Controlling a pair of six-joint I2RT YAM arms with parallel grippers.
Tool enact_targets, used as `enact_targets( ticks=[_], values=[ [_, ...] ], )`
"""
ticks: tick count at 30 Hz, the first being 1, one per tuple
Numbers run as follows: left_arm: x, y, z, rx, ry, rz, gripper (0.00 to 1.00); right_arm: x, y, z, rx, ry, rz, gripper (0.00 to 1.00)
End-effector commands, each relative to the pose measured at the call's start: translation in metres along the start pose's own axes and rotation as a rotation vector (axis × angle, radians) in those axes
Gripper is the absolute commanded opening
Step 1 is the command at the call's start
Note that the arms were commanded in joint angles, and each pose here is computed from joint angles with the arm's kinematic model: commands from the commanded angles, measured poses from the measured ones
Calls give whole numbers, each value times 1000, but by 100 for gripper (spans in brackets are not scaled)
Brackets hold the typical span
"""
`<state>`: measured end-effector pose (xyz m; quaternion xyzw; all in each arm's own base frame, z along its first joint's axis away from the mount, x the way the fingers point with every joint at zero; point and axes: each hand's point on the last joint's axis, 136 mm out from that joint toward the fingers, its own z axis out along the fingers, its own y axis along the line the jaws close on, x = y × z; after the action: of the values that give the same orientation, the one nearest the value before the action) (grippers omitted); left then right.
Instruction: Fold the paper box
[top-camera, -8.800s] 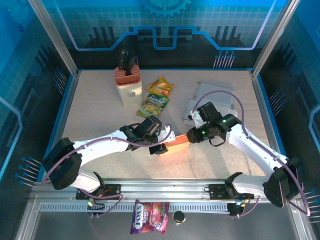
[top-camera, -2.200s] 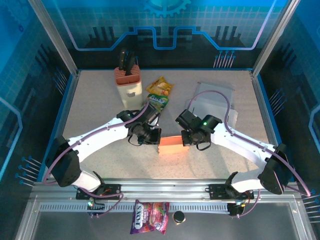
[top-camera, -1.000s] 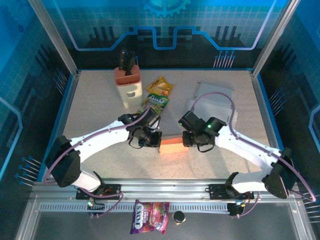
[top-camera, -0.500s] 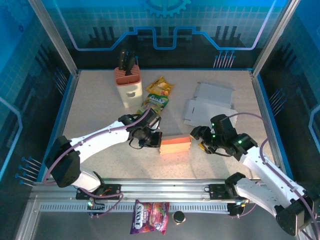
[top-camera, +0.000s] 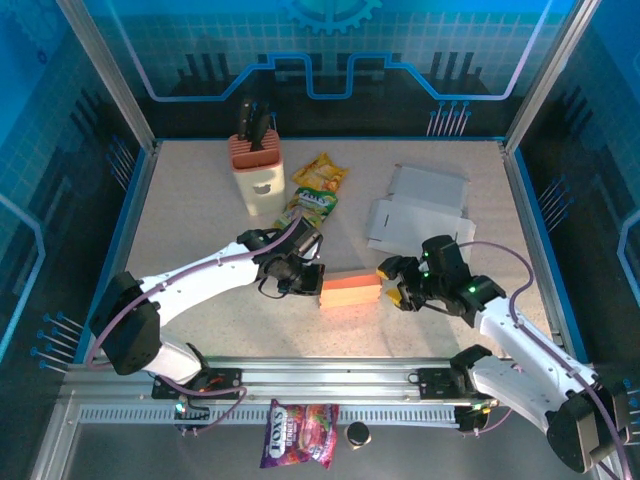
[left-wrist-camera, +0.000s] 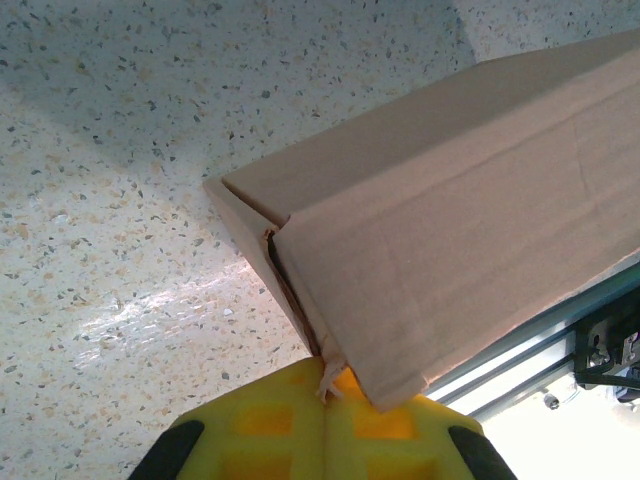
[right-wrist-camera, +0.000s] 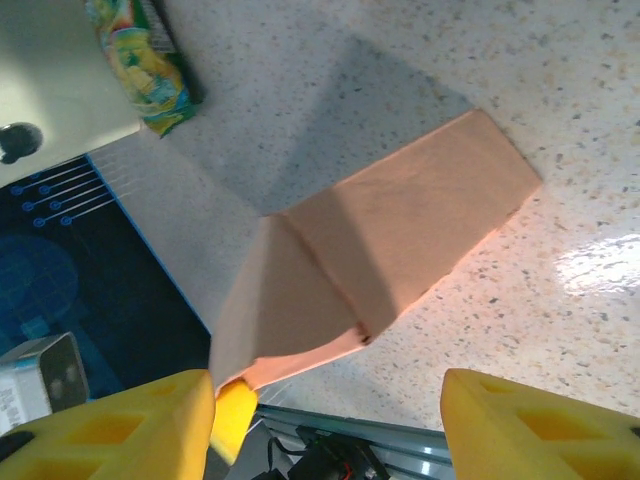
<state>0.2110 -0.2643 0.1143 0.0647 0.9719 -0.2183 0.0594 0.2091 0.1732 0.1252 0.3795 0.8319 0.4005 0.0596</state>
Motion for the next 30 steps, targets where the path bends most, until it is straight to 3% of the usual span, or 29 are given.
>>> enact_targets(
  ticks=[1,13,22,30],
  values=[
    [8,5,-1,-19,13,-3,0,-2,-7,5,-4,14,29,61],
    [11,4,-5,-9,6,-1,2,-2,-20,5,12,9,34,54],
    [9,3,-5,-10,4,3,1,-1,9,-10,-40,-5,2,58],
    [10,3,-6,-11,2,5,1,-3,2,1,-19,11,18,59]
  ],
)
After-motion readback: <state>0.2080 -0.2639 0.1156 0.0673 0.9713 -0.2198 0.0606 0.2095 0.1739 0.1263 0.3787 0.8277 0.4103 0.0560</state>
